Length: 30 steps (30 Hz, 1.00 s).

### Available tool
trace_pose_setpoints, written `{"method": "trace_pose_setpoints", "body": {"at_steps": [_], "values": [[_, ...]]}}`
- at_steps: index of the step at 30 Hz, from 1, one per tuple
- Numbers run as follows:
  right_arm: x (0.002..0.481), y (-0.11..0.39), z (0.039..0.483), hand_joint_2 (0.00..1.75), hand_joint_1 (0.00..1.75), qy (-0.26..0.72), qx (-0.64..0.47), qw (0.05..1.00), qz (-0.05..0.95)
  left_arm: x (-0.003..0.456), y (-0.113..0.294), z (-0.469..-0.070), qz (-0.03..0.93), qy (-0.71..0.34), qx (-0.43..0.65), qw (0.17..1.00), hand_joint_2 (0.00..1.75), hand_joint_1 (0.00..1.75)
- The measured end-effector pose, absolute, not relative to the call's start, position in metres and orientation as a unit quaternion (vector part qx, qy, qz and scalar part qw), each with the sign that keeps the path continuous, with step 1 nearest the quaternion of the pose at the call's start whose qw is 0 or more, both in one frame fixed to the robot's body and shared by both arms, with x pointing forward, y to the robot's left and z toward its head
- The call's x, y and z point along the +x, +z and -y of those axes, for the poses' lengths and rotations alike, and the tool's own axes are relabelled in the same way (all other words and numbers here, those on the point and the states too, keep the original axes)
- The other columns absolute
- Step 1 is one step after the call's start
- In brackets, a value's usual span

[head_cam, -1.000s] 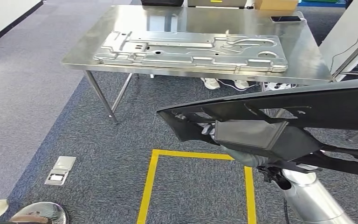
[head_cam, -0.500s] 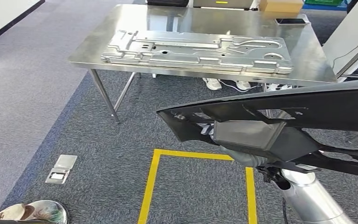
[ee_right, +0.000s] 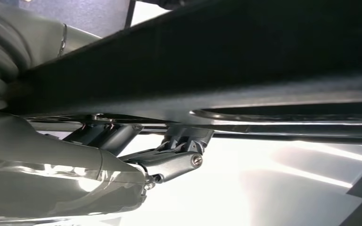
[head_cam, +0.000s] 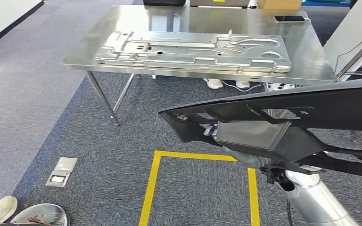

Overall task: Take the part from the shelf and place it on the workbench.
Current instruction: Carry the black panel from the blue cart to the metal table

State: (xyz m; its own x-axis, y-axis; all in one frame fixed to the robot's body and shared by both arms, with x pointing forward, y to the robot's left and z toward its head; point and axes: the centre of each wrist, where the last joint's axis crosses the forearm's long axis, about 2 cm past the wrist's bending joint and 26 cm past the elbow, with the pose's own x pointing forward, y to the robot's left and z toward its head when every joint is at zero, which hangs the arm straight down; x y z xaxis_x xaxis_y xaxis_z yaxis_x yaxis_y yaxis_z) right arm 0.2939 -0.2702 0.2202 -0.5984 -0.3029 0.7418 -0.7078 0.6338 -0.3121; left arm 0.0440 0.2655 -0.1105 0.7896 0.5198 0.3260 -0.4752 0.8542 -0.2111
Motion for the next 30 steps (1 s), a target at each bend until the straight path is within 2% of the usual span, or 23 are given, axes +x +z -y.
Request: {"method": "trace_pose_setpoints", "body": {"at_steps": [30], "values": [[0.2937, 0.2200, 0.2703, 1.75, 1.75, 0.304, 0.301, 0.333, 0.840, 0.0437, -0.1105, -0.2654, 0.189, 0.263, -0.059, 0.944, 1.75, 0.00]]}}
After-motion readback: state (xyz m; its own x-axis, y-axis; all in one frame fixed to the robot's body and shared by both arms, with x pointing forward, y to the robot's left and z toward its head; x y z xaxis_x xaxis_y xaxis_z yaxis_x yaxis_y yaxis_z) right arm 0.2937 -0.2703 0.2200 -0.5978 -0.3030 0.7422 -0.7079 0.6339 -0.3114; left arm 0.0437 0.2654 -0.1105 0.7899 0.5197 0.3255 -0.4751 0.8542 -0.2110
